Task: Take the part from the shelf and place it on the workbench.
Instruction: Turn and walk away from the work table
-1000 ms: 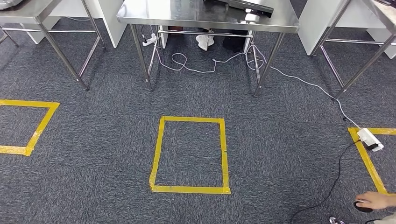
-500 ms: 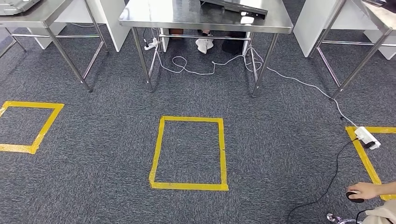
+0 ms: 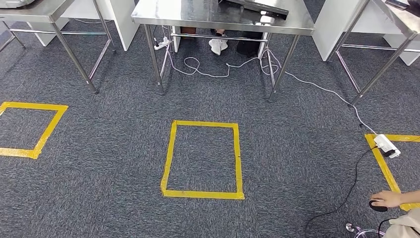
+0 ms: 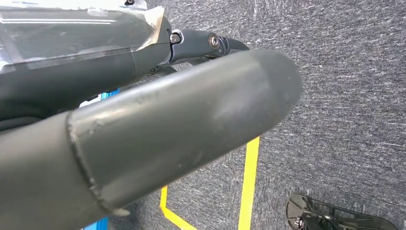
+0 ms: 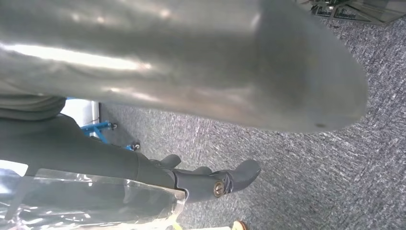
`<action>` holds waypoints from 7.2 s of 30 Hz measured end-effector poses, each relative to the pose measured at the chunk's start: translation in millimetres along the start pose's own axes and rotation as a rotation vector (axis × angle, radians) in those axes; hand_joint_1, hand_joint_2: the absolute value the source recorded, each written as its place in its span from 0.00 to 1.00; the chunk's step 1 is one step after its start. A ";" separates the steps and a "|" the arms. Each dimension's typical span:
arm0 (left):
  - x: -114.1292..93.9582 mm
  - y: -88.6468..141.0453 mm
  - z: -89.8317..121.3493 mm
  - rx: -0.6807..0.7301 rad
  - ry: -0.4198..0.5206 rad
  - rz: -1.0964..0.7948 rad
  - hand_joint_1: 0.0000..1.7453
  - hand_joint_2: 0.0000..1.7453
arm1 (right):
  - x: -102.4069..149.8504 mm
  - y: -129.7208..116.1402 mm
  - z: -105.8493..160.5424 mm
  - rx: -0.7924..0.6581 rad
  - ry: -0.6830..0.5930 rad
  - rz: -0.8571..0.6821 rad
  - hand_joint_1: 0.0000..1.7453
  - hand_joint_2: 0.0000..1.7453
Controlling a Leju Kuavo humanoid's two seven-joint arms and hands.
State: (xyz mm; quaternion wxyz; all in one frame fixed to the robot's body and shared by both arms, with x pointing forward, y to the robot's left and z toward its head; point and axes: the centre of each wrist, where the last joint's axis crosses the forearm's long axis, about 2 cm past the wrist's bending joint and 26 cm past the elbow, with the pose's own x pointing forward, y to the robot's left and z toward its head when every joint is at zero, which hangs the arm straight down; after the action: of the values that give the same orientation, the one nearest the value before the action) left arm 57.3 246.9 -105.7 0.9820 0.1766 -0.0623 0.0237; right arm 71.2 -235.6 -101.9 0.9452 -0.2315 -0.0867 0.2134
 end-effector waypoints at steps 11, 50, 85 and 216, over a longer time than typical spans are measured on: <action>0.2 -0.1 0.0 -0.002 -0.005 -0.013 0.00 0.00 | -0.7 -0.4 -0.5 0.013 0.017 -0.022 0.00 0.00; 0.9 -0.9 0.4 -0.001 -0.002 -0.019 0.00 0.00 | 0.4 0.4 -0.1 0.031 0.025 0.020 0.00 0.00; 2.1 -2.9 1.4 -0.005 -0.006 -0.021 0.00 0.00 | -3.4 0.0 -0.9 0.026 0.044 0.033 0.00 0.00; 0.6 -6.5 3.2 -0.013 0.002 -0.020 0.00 0.00 | -5.8 1.5 -0.3 0.009 0.048 0.096 0.00 0.00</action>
State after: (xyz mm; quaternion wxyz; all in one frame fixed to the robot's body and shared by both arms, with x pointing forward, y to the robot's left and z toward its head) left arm 58.0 239.7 -105.0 0.9834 0.1709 -0.0599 0.0136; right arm 65.5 -237.1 -103.2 0.9367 -0.2361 -0.0517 0.2533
